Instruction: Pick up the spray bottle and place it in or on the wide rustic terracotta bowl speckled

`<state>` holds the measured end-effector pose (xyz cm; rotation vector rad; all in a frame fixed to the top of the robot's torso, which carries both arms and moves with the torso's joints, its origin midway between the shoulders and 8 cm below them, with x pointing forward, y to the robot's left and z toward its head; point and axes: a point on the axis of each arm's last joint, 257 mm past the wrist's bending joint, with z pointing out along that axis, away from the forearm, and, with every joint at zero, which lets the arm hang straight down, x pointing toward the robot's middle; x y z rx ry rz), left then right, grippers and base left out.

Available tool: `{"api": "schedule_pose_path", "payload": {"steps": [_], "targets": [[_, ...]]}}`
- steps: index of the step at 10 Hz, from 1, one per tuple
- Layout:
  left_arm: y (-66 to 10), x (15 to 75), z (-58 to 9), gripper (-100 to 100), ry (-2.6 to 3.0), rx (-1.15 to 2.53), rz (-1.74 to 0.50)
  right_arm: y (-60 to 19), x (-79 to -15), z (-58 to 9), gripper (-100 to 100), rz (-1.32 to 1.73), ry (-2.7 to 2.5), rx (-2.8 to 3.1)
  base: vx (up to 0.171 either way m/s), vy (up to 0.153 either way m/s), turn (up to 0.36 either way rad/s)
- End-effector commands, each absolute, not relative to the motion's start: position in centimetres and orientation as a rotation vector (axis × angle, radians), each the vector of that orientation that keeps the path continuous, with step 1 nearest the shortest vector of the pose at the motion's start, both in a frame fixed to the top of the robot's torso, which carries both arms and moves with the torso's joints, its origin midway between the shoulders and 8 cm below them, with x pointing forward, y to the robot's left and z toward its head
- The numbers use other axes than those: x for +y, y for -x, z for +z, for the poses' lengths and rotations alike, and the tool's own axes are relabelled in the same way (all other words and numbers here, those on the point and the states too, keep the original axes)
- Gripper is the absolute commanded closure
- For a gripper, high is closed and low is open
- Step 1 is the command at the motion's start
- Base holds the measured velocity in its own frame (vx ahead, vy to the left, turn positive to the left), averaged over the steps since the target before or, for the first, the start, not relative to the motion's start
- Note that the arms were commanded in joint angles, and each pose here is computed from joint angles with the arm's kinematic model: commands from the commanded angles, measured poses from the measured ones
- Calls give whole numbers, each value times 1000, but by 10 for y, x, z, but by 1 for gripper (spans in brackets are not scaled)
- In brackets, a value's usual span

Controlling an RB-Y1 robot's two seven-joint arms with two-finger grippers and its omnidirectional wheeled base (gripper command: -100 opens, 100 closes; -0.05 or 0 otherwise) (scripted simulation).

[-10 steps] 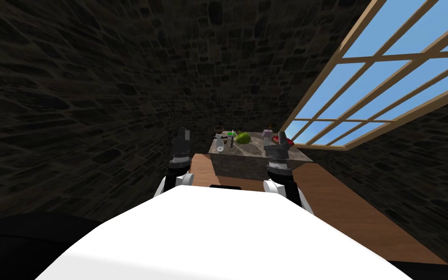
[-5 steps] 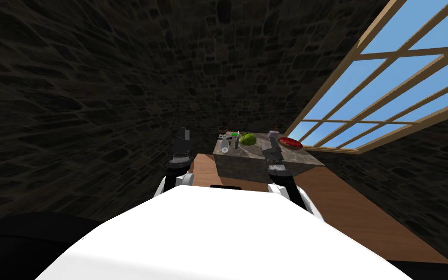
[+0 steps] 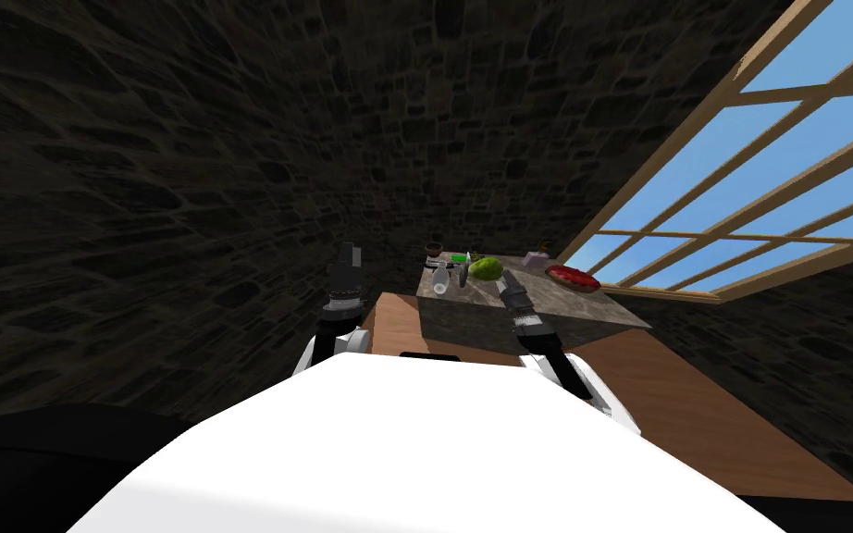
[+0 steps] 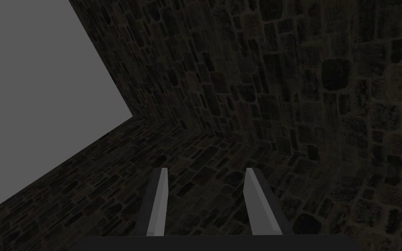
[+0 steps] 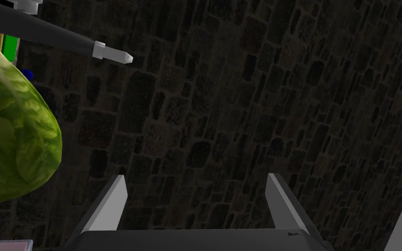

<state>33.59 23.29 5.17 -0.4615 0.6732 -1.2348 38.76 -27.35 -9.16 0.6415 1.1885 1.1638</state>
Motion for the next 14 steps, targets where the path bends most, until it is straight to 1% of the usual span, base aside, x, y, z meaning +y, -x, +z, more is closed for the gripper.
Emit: {"api": "schedule_pose_path", "payload": {"steps": [1, 5, 6, 9, 10, 12, 14], "targets": [[-336, 233, 52, 0, 461, 673, -1235, -390, -282, -112, -100, 1097, -636, 1271, 46, 123, 84], [-336, 233, 52, 0, 461, 673, -1235, -393, -315, -163, -100, 912, -613, 1460, 50, 123, 71], [-336, 233, 52, 0, 461, 673, -1235, -393, -316, -162, -100, 909, -605, 1467, 36, 91, 18], [-336, 233, 52, 0, 461, 673, -1235, -392, -351, -198, -100, 745, -577, 1602, 47, 106, 72], [-336, 233, 52, 0, 461, 673, -1235, -392, -352, -197, -100, 742, -570, 1607, 37, 100, 14], [-336, 233, 52, 0, 461, 673, -1235, -390, -381, -217, -100, 620, -542, 1692, 36, 84, 64], [-336, 233, 52, 0, 461, 673, -1235, -387, -413, -233, -100, 494, -514, 1766, 68, 134, 80]]}}
